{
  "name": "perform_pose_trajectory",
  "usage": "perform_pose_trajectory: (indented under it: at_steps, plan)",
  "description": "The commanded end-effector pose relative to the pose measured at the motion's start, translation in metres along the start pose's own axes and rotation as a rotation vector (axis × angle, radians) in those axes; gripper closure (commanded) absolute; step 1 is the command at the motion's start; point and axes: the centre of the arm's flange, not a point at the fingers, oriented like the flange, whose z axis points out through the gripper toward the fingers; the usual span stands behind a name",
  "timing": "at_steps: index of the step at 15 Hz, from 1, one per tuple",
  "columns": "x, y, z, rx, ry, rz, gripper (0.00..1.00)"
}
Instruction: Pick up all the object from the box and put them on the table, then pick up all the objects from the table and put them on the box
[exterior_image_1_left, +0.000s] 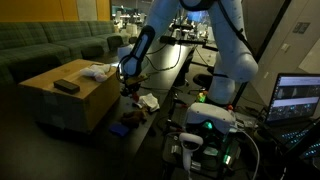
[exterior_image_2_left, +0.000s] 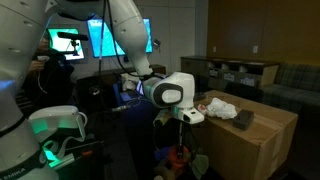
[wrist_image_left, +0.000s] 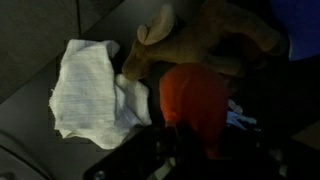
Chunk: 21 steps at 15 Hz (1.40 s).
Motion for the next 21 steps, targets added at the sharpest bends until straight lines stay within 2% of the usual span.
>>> perform_pose_trajectory:
  at_steps: [1, 4, 8, 12, 16, 21]
  plan:
    - [-0.016, 0.005, -0.084, -0.062, 0.037, -0.047, 0.87]
    - [-0.013, -0.005, -0.142, -0.108, 0.129, -0.067, 0.87]
    - [-0.003, -0.031, -0.215, -0.142, 0.306, -0.051, 0.87]
    - [0.019, -0.087, -0.27, -0.1, 0.489, -0.084, 0.87]
    - [0.038, -0.159, -0.297, -0.031, 0.593, -0.162, 0.87]
    - [0.06, -0.252, -0.284, 0.053, 0.641, -0.241, 0.87]
